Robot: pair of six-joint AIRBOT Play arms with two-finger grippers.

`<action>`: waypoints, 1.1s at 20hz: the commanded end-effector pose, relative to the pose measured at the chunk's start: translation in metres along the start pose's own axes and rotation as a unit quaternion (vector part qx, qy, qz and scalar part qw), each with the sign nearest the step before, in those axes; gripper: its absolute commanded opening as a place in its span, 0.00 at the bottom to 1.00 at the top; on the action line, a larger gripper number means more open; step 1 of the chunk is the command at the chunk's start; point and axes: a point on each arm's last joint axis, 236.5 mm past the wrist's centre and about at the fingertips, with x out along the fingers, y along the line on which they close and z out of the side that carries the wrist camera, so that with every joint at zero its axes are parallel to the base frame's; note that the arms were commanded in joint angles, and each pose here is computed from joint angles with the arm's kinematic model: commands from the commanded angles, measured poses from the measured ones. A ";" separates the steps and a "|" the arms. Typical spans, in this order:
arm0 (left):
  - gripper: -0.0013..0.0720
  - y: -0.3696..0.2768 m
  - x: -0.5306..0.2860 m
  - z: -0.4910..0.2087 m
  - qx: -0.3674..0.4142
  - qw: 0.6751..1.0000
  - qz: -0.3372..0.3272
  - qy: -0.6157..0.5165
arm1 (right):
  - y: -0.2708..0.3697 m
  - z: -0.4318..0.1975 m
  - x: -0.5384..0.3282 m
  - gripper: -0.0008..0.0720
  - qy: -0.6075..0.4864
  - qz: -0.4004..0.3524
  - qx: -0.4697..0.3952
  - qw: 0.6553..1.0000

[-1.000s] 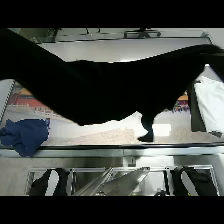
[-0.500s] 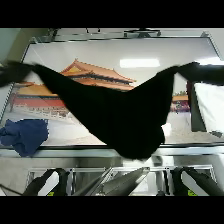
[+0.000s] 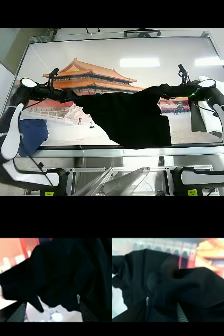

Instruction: Fold the shirts.

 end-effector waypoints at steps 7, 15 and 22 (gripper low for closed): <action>0.99 -0.092 0.026 -0.111 -0.104 0.972 -0.131 0.165 | -0.058 -0.014 -0.054 0.86 0.061 -0.072 -0.015 0.995; 0.97 -0.161 0.127 -0.229 -0.130 0.975 -0.105 0.144 | -0.049 -0.010 -0.050 0.86 0.054 -0.057 -0.020 0.997; 0.96 -0.190 0.186 -0.232 -0.081 0.981 -0.067 0.164 | -0.039 -0.009 -0.044 0.86 0.053 -0.043 -0.024 0.997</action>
